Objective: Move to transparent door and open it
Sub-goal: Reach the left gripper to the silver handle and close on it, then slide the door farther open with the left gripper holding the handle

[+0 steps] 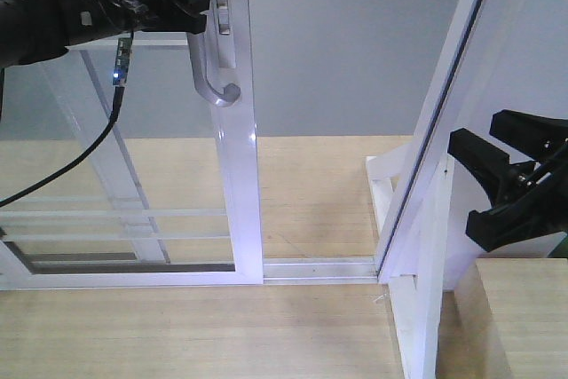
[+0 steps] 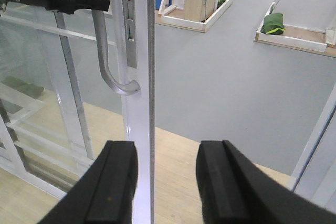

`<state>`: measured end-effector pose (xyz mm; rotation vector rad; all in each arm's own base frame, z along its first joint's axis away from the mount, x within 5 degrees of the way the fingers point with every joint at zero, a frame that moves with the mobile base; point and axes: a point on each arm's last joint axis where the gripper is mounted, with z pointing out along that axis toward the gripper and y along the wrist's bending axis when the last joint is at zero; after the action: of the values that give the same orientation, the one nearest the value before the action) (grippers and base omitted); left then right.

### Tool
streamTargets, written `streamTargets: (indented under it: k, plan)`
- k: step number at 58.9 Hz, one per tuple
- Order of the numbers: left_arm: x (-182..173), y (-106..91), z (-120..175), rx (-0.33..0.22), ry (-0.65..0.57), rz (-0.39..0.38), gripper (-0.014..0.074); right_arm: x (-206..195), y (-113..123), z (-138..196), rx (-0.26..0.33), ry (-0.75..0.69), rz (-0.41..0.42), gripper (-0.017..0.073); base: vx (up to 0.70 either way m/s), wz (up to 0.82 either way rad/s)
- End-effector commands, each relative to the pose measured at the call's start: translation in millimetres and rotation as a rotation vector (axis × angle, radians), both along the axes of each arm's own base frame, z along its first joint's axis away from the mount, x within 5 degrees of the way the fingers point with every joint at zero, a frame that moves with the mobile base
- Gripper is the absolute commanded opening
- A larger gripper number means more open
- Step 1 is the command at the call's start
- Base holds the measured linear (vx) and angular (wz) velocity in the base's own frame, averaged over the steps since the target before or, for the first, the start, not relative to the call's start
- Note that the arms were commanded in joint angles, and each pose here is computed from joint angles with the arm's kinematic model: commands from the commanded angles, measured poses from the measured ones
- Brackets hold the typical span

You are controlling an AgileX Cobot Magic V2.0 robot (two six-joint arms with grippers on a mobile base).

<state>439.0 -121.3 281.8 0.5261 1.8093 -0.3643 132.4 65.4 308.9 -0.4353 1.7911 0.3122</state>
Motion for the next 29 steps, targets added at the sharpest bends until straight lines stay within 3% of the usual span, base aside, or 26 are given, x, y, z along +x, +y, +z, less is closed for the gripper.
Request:
streamTargets:
  k: [1, 6, 15, 29]
  plan:
    - [-2.4, 3.1, 38.1, -0.068, -0.071, 0.076, 0.043, 2.4, 0.0, 17.4, 0.011, -0.113, -0.001, 0.0363, 0.0, 0.0]
    - [-0.6, 8.0, 37.3, -0.049, -0.065, 0.133, 0.0418, 2.4, 0.0, 17.4, 0.011, -0.113, -0.001, 0.0363, 0.0, 0.0]
    - [-1.7, 9.5, 40.5, -0.049, -0.071, 0.142, 0.0417, 2.4, 0.0, 17.5, 0.012, -0.113, -0.001, 0.0363, 0.0, 0.0]
    - [-4.7, 17.9, 49.8, -0.104, -0.053, 0.23, 0.0417, 2.4, 0.0, 17.3, 0.011, -0.112, -0.001, 0.0363, 0.0, 0.0]
